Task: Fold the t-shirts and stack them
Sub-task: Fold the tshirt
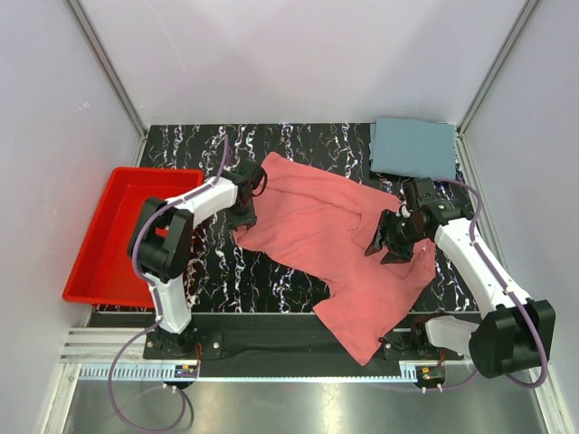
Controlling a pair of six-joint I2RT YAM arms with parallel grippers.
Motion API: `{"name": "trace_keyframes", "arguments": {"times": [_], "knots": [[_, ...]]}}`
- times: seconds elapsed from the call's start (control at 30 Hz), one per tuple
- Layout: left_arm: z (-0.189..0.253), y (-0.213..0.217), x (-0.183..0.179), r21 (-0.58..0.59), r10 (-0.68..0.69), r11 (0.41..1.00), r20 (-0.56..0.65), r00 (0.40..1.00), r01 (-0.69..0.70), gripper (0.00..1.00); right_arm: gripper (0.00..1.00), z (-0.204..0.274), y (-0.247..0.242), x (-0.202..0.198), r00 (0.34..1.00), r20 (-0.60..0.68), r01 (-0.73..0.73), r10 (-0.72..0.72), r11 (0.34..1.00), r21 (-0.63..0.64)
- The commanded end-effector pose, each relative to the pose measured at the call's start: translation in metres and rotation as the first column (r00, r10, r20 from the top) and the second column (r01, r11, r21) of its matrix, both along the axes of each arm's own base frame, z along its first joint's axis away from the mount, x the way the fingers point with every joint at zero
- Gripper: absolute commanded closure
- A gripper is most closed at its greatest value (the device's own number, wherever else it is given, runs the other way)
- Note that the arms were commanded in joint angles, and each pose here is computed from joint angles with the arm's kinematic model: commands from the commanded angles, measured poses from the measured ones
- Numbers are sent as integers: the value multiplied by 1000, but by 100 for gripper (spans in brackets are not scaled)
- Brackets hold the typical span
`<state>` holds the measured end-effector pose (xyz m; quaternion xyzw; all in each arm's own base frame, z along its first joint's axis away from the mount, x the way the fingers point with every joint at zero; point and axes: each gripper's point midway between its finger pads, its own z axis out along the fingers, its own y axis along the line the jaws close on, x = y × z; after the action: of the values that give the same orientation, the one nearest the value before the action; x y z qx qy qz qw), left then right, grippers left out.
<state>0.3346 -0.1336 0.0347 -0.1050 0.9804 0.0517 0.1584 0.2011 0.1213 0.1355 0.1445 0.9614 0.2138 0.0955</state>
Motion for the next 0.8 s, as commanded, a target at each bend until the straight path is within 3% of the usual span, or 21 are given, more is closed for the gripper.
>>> {"name": "trace_keyframes", "arguments": {"times": [0.0,0.17,0.37,0.47,0.77], "knots": [[5,-7,20,-1,-11,1000,53,999,11,63,43,3,0,-16,998,-12,-62,61,998,-7],[-1,-14,17,-45,-16,999,35,999,18,70,45,2,7,-21,995,-32,-98,98,995,9],[11,-8,19,-19,-11,1000,57,998,12,100,49,-5,36,-45,962,-86,-260,258,965,-18],[28,1,17,-7,2,1000,105,995,-1,100,49,-10,50,-67,920,-126,-381,371,922,-69],[46,4,0,-115,74,992,135,988,-59,100,44,-31,69,-127,843,-236,-519,484,847,-115]]}}
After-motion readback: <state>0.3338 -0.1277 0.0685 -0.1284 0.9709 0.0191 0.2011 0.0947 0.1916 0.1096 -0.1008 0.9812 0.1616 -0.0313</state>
